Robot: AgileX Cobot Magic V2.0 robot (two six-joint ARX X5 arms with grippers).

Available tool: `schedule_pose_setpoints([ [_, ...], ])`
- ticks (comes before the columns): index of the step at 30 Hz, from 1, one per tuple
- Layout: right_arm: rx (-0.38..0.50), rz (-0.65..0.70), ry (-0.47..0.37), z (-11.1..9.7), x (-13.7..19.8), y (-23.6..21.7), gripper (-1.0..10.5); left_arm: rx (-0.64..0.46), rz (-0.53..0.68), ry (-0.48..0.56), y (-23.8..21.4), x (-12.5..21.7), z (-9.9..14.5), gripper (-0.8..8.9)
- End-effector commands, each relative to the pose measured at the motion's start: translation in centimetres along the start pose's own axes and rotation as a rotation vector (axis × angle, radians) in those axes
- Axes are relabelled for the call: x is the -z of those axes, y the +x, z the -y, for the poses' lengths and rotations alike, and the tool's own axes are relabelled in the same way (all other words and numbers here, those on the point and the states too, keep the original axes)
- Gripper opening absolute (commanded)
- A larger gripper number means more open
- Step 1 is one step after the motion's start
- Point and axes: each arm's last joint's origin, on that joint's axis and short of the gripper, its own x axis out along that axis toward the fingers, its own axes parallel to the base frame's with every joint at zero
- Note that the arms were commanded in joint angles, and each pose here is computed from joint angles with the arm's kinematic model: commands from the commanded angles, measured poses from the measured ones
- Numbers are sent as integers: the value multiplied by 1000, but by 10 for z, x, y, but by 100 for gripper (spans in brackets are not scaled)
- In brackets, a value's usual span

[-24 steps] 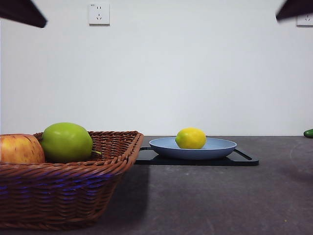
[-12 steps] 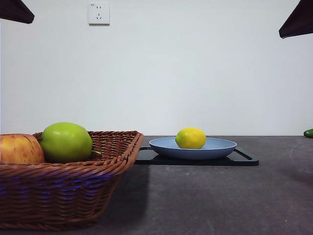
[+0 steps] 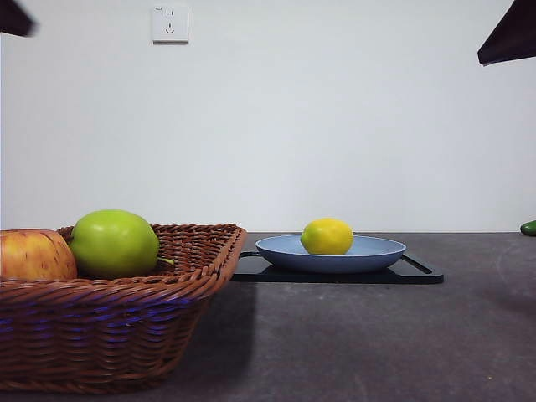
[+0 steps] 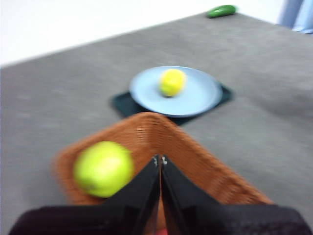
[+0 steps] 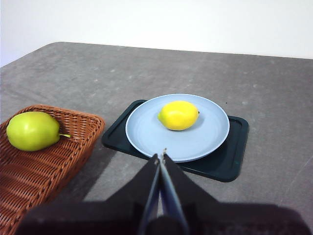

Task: Take the lemon from the basket,put the lemon in the plate,hand out the plate

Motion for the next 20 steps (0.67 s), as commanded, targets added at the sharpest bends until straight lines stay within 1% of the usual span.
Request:
schedule_pose_setpoints([
  [1,-6,19,9,-1,-4,-1,3,-136,89,28,-19,3,-9,9],
  [3,-6,19,9,-1,-4,-1,3,-221,135,10,-25,10,-14,9],
  [4,-6,19,9,-1,-4,-1,3,-280,169,1,-27,15,-17,9],
  [7,-7,19,9,-1,-4,-1,3,-391,233,-9,-26,32,-24,9],
  [10,-6,18,9,-1,-4,-1,3,-465,250,-18,-20,52,-30,9],
  [16,-7,18,9,-1,-4,-1,3,-517,182,-45,-1,92,-39,9],
  [20,-6,18,9,-1,-4,-1,3,-525,139,-100,7,109,-41,9],
])
